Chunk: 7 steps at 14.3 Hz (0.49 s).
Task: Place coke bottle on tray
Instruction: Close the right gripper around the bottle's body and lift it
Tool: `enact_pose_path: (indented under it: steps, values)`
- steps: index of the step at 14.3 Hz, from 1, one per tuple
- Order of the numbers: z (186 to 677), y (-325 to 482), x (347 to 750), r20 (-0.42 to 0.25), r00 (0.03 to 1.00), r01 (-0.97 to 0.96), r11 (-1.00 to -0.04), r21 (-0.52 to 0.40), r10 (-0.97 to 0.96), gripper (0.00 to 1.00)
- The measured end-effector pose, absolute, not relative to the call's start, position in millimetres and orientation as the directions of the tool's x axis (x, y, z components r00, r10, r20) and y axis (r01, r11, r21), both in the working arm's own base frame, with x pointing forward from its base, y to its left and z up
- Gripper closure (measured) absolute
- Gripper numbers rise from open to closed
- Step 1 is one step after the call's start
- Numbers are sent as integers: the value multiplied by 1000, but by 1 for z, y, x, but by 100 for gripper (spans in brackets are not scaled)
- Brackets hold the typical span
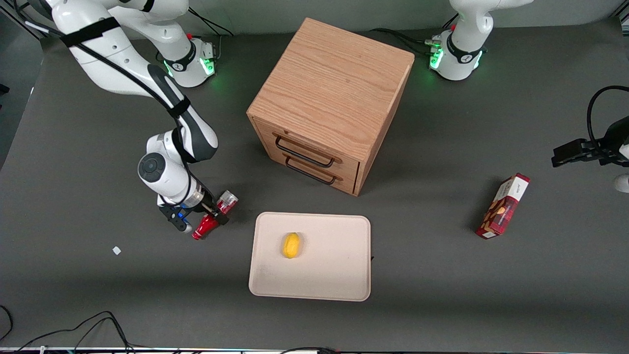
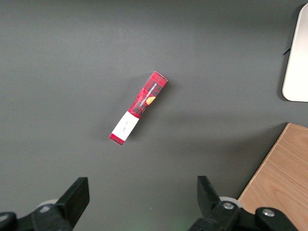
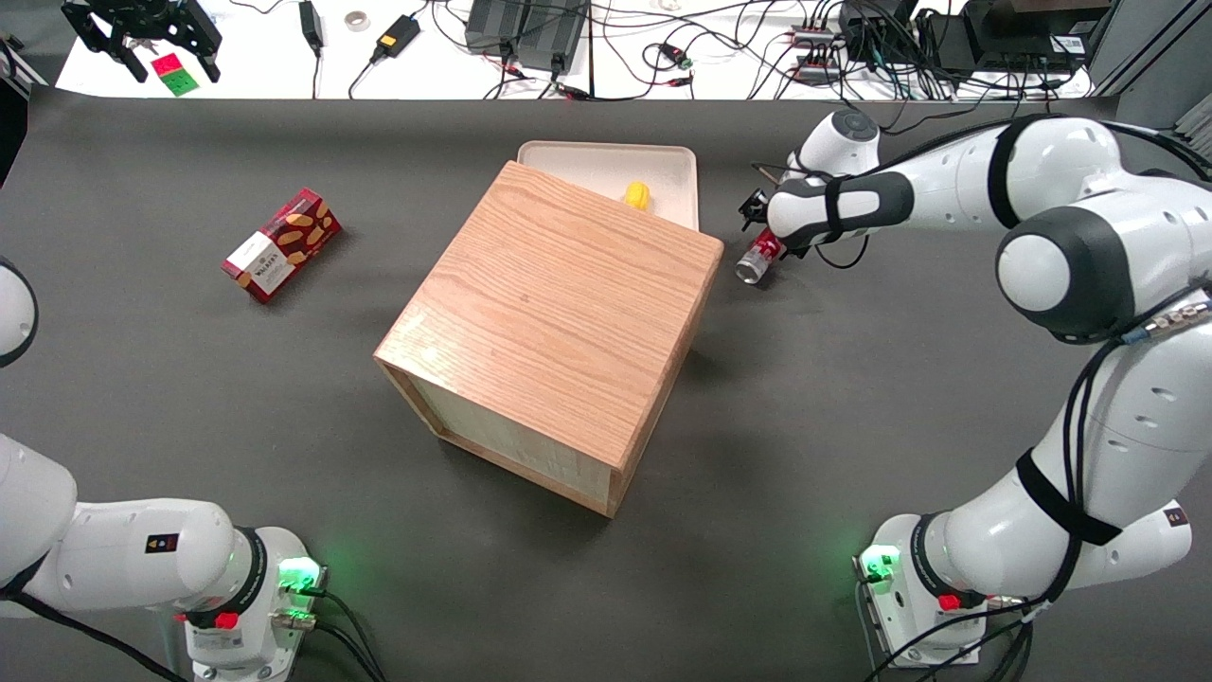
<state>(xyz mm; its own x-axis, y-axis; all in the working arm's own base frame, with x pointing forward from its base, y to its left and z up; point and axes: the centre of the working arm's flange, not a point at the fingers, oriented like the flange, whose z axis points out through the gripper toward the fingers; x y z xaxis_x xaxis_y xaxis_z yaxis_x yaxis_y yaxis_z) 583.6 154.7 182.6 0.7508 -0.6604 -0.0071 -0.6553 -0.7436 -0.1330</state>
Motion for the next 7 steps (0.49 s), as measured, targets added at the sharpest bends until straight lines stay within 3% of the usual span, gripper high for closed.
enact_pose_path:
  steps: [7]
  values:
    - [168,155,585,-8,755,-652,-748,-128,-656,0]
